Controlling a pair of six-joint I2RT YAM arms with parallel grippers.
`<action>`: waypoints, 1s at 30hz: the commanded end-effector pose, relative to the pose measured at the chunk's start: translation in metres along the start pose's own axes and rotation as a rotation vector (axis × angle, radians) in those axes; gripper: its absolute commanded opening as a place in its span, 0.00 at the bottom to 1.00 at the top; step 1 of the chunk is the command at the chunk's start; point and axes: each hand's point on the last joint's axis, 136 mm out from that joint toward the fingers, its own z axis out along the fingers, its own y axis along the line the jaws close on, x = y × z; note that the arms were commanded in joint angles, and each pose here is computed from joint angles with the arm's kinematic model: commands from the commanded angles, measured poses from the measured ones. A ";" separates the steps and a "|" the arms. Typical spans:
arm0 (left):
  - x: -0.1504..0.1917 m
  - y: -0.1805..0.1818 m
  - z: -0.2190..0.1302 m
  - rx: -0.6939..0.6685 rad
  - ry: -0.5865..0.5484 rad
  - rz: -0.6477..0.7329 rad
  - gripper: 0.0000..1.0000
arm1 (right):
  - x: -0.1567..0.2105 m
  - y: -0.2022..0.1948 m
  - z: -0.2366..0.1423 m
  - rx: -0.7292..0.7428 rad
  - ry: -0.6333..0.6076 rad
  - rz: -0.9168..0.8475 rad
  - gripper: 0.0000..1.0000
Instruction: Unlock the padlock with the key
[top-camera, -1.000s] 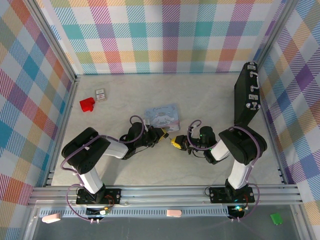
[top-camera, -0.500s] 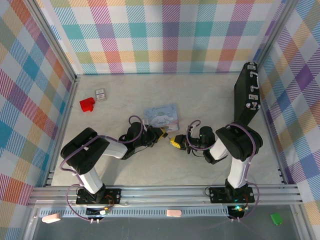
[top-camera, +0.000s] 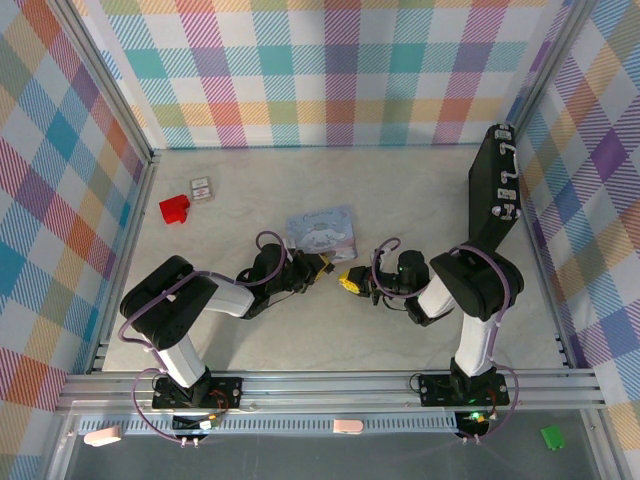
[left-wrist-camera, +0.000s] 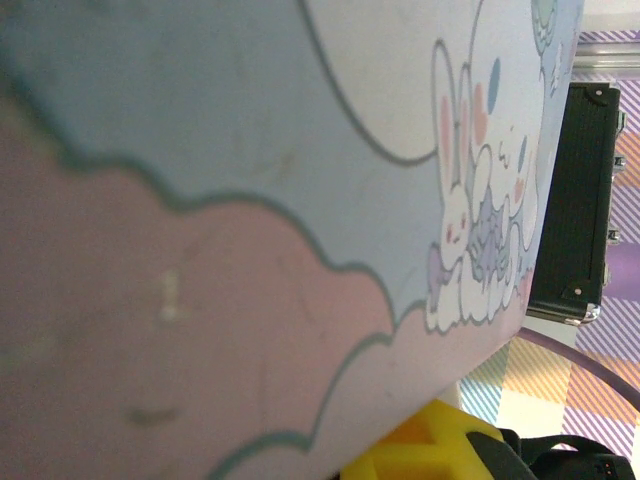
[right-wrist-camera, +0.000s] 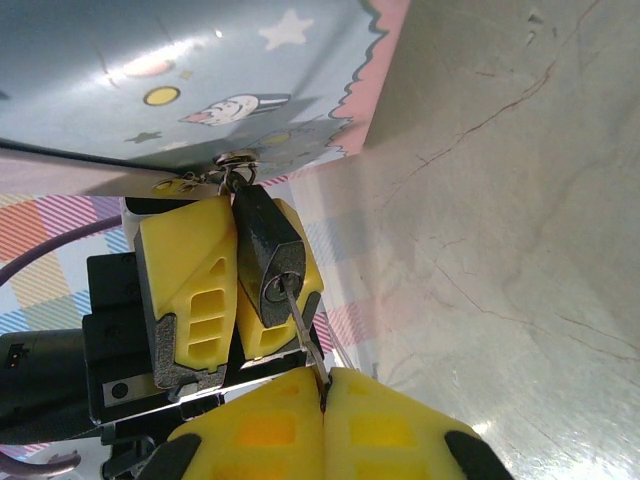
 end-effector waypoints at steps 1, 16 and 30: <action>0.014 -0.006 -0.003 0.015 0.057 -0.032 0.00 | -0.012 0.015 0.002 -0.046 -0.033 -0.038 0.00; 0.024 -0.017 0.001 0.038 0.079 -0.030 0.00 | -0.011 0.023 0.010 -0.064 -0.013 -0.041 0.00; 0.030 -0.040 -0.004 0.056 0.091 0.003 0.00 | -0.013 0.018 0.015 -0.066 -0.011 -0.022 0.00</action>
